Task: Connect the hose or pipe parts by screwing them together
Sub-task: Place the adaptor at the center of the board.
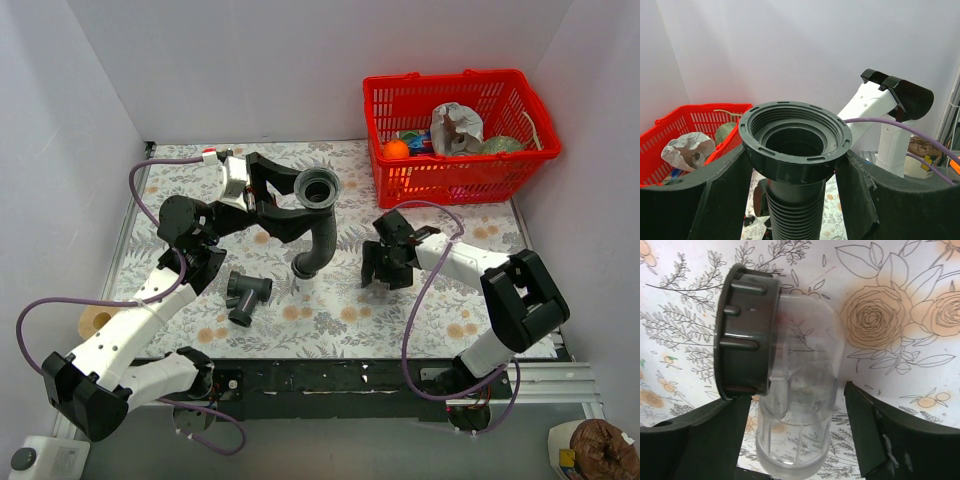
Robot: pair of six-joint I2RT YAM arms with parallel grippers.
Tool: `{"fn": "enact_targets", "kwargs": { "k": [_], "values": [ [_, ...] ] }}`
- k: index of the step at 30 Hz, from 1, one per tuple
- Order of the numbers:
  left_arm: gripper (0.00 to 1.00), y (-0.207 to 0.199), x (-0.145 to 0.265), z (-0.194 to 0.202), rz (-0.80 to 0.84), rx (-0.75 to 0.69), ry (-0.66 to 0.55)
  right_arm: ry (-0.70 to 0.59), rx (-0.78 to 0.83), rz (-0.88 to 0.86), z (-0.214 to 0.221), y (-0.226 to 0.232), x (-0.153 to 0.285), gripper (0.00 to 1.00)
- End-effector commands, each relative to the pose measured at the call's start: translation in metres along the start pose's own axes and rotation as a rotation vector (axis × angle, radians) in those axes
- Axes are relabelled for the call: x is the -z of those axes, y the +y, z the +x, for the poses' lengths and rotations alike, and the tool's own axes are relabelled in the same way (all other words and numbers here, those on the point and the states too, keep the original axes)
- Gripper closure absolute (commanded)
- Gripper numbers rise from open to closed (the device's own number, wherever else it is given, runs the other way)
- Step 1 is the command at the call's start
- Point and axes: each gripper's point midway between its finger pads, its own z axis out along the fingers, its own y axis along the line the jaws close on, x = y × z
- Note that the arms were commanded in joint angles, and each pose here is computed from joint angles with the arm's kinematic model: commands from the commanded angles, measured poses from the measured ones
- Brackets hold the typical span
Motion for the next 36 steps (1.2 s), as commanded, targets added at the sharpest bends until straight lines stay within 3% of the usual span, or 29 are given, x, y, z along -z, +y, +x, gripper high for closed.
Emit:
{"fn": "enact_targets", "kwargs": {
  "k": [1,5,13,21,23,26,27,30,36],
  "values": [
    [1.00,-0.009,-0.001,-0.028,0.025,-0.076,-0.051,0.077,0.064,0.075,0.009,-0.014,0.003,0.14],
    [1.00,-0.011,0.001,-0.028,0.032,-0.077,-0.053,0.081,0.087,0.086,0.001,-0.012,0.005,0.15],
    [1.00,-0.017,0.004,-0.027,0.054,-0.077,-0.044,0.118,0.145,0.030,-0.014,0.009,0.001,0.27],
    [1.00,-0.022,0.007,-0.026,0.072,-0.090,-0.040,0.164,0.180,0.047,-0.018,0.011,-0.007,0.30],
    [1.00,-0.023,0.007,-0.027,0.075,-0.095,-0.045,0.174,0.176,0.045,-0.016,0.010,-0.009,0.35],
    [1.00,-0.024,0.007,-0.025,0.077,-0.094,-0.037,0.187,0.174,0.032,-0.013,0.011,-0.013,0.54],
    [1.00,-0.024,0.007,-0.025,0.079,-0.093,-0.035,0.190,0.175,0.026,-0.012,0.011,-0.014,0.74],
    [1.00,-0.024,0.007,-0.024,0.083,-0.089,-0.021,0.181,0.175,0.000,-0.015,0.015,-0.012,0.98],
    [1.00,-0.026,0.006,-0.020,0.101,-0.068,0.014,0.052,0.207,-0.086,-0.051,0.043,0.020,0.99]
  ]
}}
